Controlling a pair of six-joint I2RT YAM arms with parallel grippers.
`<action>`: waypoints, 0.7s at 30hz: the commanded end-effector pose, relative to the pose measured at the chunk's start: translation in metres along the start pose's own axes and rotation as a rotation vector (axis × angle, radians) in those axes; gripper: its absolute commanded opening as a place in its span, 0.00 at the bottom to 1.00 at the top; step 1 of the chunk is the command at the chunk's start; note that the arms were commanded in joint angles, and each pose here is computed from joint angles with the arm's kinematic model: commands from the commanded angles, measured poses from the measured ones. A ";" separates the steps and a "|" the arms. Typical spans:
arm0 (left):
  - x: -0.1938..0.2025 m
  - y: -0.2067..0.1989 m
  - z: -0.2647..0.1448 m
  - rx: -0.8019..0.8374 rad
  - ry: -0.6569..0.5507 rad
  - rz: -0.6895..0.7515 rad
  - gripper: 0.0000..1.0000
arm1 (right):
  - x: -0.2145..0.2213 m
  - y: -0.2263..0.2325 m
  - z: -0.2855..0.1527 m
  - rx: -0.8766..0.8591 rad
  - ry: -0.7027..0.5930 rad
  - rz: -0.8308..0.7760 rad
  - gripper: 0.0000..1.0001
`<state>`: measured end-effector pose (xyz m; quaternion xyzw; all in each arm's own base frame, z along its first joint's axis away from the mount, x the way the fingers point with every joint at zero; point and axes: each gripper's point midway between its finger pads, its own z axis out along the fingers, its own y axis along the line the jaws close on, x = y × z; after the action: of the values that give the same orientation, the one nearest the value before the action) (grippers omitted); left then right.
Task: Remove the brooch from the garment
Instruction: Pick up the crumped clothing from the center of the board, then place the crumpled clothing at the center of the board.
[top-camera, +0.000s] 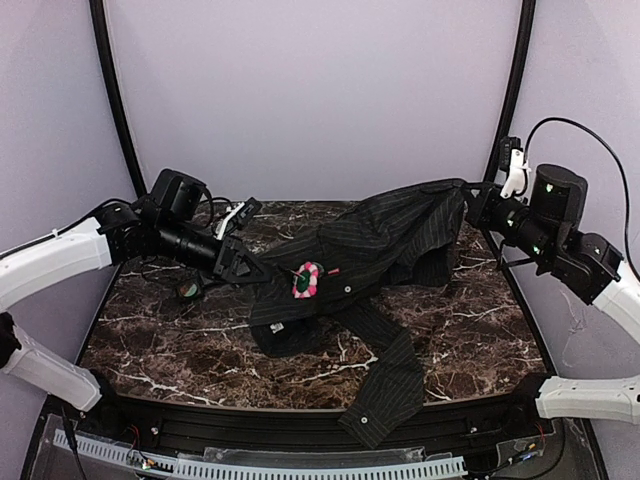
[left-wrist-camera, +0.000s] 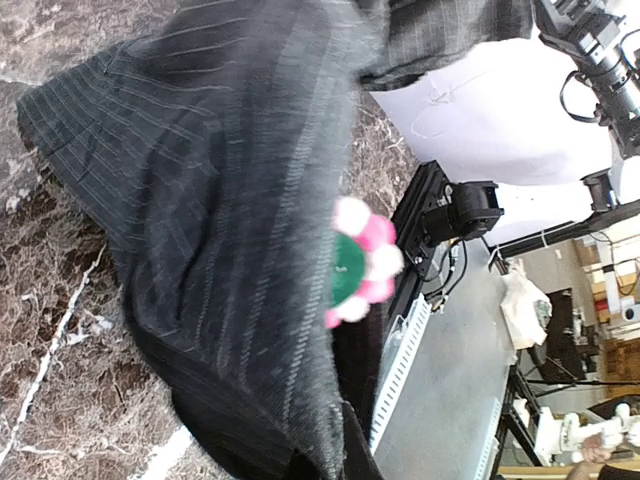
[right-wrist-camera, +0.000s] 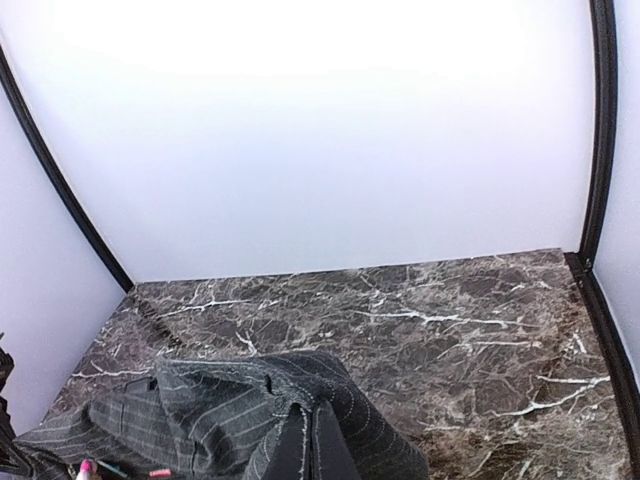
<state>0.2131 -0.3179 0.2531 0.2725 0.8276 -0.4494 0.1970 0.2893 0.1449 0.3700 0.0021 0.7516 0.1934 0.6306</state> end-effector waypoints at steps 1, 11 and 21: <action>0.030 0.035 0.013 0.123 0.069 -0.157 0.01 | 0.025 -0.014 0.024 0.099 0.068 -0.067 0.00; 0.095 0.166 0.045 -0.160 0.265 -0.388 0.27 | 0.128 -0.017 0.087 0.064 0.346 -0.011 0.30; 0.005 0.161 0.000 -0.414 0.118 -0.015 0.87 | 0.122 0.014 0.056 -0.125 0.350 -0.054 0.86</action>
<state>0.2932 -0.2495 0.1066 0.1888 0.9286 -0.2998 0.1101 0.3288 0.1895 0.2484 -0.0591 0.8459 0.1816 0.4980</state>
